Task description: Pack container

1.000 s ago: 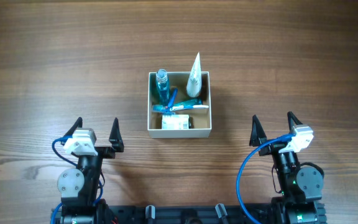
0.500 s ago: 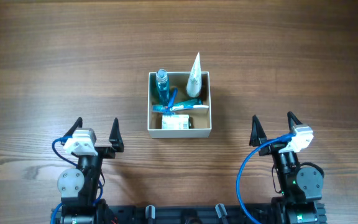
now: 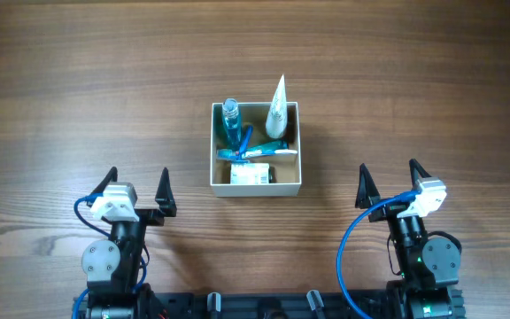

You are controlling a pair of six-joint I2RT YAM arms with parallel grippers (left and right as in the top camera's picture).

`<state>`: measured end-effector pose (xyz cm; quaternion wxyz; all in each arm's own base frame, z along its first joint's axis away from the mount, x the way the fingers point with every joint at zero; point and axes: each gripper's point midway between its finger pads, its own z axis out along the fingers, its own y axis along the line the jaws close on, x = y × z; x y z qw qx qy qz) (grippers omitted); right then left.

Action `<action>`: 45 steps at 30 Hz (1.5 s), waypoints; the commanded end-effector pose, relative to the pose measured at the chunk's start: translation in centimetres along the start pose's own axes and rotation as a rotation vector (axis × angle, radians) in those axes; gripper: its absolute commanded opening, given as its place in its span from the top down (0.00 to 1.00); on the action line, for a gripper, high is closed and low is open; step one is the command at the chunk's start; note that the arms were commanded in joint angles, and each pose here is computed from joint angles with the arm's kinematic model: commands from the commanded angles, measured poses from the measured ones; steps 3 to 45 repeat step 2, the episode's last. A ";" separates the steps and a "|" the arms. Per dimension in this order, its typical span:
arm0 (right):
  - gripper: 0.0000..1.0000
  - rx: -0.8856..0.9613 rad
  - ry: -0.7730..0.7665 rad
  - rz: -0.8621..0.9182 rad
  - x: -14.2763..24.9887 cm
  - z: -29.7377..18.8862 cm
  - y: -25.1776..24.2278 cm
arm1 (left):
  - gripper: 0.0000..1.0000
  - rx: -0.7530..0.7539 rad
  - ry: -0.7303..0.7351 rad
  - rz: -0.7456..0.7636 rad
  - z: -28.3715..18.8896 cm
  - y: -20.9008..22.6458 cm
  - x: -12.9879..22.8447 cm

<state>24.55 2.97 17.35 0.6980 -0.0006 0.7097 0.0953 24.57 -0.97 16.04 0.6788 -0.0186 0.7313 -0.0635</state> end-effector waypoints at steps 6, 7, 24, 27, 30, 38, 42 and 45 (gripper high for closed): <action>0.00 -0.014 -0.003 0.015 -0.1 0.0 0.2 | 0.00 -0.026 -0.005 -0.016 0.0 0.4 0.2; 0.00 -0.014 -0.003 0.015 -0.1 0.0 0.2 | 0.00 -0.026 -0.005 -0.016 0.0 0.4 0.2; 0.00 -0.014 -0.003 0.015 -0.1 0.0 0.2 | 0.00 -0.026 -0.005 -0.016 0.0 0.4 0.2; 0.00 -0.014 -0.003 0.015 -0.1 0.0 0.2 | 0.00 -0.026 -0.005 -0.016 0.0 0.4 0.2; 0.00 -0.014 -0.003 0.015 -0.1 0.0 0.2 | 0.00 -0.026 -0.005 -0.016 0.0 0.4 0.2; 0.00 -0.014 -0.003 0.015 -0.1 0.0 0.2 | 0.00 -0.026 -0.005 -0.016 0.0 0.4 0.2; 0.00 -0.014 -0.003 0.015 -0.1 0.0 0.2 | 0.00 -0.026 -0.005 -0.016 0.0 0.4 0.2; 0.00 -0.014 -0.003 0.015 -0.1 0.0 0.2 | 0.00 -0.026 -0.005 -0.016 0.0 0.4 0.2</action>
